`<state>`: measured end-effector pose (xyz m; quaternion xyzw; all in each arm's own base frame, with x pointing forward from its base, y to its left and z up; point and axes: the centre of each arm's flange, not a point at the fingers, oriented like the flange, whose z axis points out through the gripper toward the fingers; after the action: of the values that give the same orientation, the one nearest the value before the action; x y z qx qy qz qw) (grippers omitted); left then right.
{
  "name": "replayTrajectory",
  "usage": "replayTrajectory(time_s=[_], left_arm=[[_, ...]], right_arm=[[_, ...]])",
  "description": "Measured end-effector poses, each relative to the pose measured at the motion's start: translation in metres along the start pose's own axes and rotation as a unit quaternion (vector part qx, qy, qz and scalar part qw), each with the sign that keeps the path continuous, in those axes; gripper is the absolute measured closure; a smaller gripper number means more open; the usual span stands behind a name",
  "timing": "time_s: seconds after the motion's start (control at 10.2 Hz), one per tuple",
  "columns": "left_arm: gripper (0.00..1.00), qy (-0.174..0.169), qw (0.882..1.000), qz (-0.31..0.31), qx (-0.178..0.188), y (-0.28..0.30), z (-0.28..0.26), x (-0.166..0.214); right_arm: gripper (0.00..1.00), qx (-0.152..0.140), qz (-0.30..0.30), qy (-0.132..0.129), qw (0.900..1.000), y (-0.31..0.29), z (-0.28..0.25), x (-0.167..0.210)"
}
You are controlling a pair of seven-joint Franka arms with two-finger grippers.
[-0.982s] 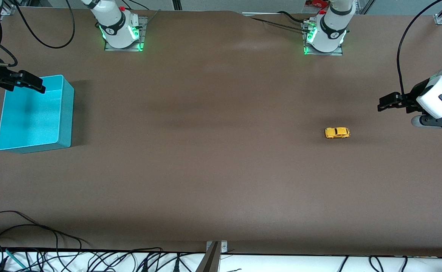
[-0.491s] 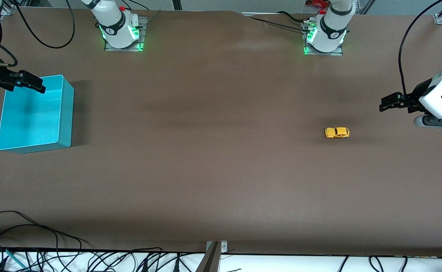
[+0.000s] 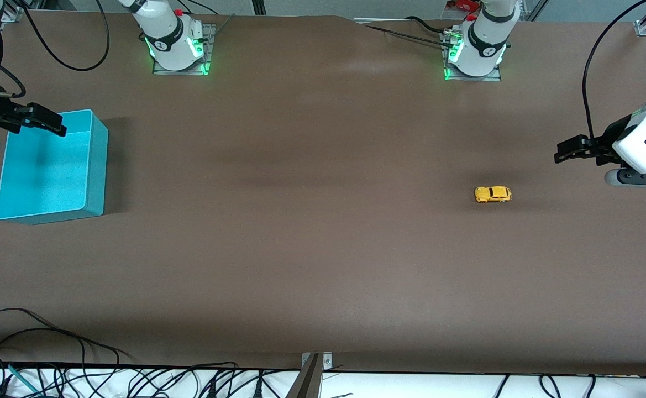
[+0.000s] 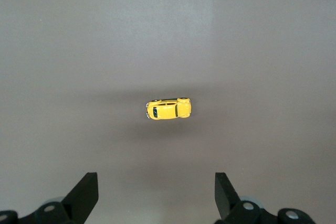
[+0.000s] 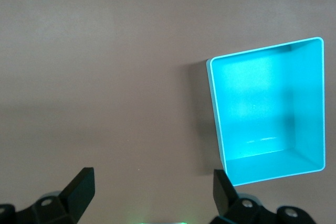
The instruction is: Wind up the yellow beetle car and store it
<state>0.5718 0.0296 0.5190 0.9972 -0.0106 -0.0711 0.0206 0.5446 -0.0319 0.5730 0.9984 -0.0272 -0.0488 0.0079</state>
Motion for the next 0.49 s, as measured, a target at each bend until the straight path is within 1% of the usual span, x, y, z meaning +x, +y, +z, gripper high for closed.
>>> replayTrajectory(time_s=[0.29, 0.49], left_arm=[[0.02, -0.001, 1.0, 0.0, 0.0, -0.0001, 0.0014, 0.0002], [0.0, -0.003, 1.0, 0.0, -0.001, -0.0003, 0.0031, 0.0007]], right_arm=[[0.0, 0.0, 0.0, 0.0, 1.0, 0.0, 0.0001, 0.0], [0.0, 0.0, 0.0, 0.0, 1.0, 0.0, 0.0001, 0.0001]])
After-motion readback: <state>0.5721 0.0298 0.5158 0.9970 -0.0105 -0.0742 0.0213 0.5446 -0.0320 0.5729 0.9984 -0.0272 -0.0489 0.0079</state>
